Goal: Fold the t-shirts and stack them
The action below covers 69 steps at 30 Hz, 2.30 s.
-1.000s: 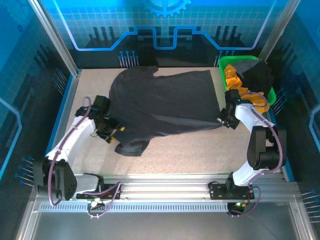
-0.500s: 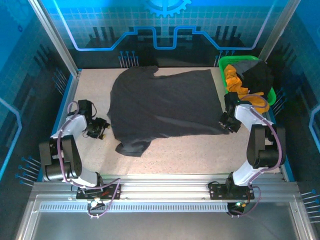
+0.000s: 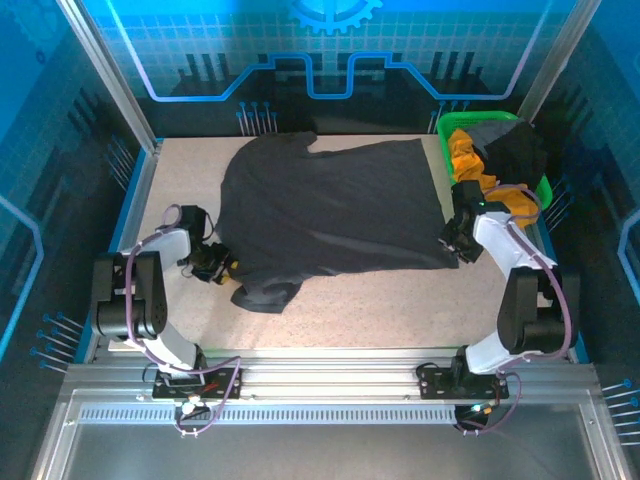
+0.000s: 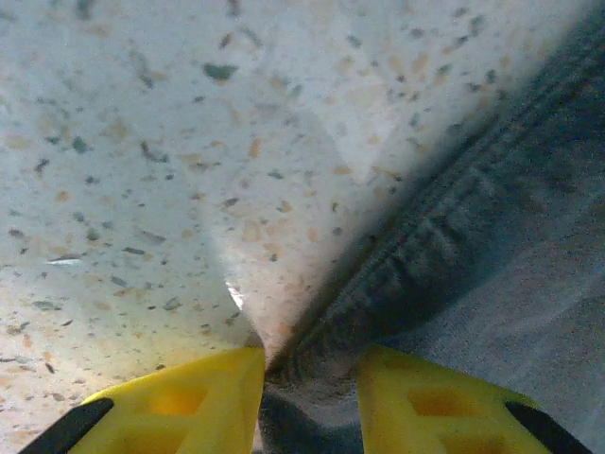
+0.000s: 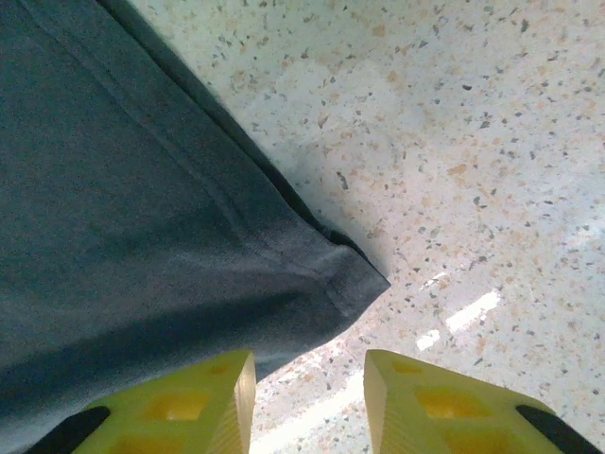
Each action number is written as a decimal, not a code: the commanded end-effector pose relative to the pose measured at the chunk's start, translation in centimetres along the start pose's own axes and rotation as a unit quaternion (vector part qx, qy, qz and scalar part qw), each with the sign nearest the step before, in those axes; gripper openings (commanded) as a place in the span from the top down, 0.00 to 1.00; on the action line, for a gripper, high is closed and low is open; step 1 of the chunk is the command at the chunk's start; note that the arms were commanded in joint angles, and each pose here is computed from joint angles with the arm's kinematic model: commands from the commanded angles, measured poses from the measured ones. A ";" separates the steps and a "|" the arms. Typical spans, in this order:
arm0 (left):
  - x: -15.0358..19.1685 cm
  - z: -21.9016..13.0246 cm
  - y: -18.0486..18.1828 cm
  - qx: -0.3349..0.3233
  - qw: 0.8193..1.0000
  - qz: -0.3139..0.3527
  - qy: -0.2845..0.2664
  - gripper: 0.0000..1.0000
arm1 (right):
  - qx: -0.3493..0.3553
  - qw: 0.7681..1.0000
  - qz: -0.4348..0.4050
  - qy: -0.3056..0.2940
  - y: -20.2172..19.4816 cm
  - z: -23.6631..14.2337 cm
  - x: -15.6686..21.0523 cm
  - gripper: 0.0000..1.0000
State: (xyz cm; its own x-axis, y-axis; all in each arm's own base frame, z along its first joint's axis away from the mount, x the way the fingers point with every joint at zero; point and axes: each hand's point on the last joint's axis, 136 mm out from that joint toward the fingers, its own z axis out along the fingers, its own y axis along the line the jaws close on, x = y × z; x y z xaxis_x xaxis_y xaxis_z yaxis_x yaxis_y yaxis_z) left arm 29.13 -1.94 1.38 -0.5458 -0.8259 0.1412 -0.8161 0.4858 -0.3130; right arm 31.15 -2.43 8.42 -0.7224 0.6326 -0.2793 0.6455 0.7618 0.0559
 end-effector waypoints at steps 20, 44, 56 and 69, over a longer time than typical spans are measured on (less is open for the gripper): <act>-0.8 1.5 -2.0 -0.007 0.995 0.102 -0.014 0.63 | -0.028 0.999 0.018 0.017 0.0 -2.0 2.4 0.61; -6.4 -7.2 -0.7 0.042 0.992 0.009 -0.121 1.00 | -0.048 0.989 0.069 0.124 0.7 2.3 8.8 0.55; -5.7 -7.1 -0.4 0.044 0.993 0.010 -0.111 1.00 | -0.023 0.979 0.130 0.158 0.5 3.9 11.3 0.56; -5.6 -7.1 -0.4 0.041 0.993 0.010 -0.109 1.00 | -0.036 0.970 0.170 0.172 3.5 5.4 9.1 0.64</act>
State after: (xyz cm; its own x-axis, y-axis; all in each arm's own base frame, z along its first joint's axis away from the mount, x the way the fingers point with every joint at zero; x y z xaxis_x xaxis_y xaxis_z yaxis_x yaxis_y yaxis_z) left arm 32.00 5.24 7.33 -0.4770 -0.8737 -0.0954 -0.7901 0.4738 -0.3889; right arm 24.88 4.41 1.27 -0.5343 0.8381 0.1097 0.8452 0.5312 0.0585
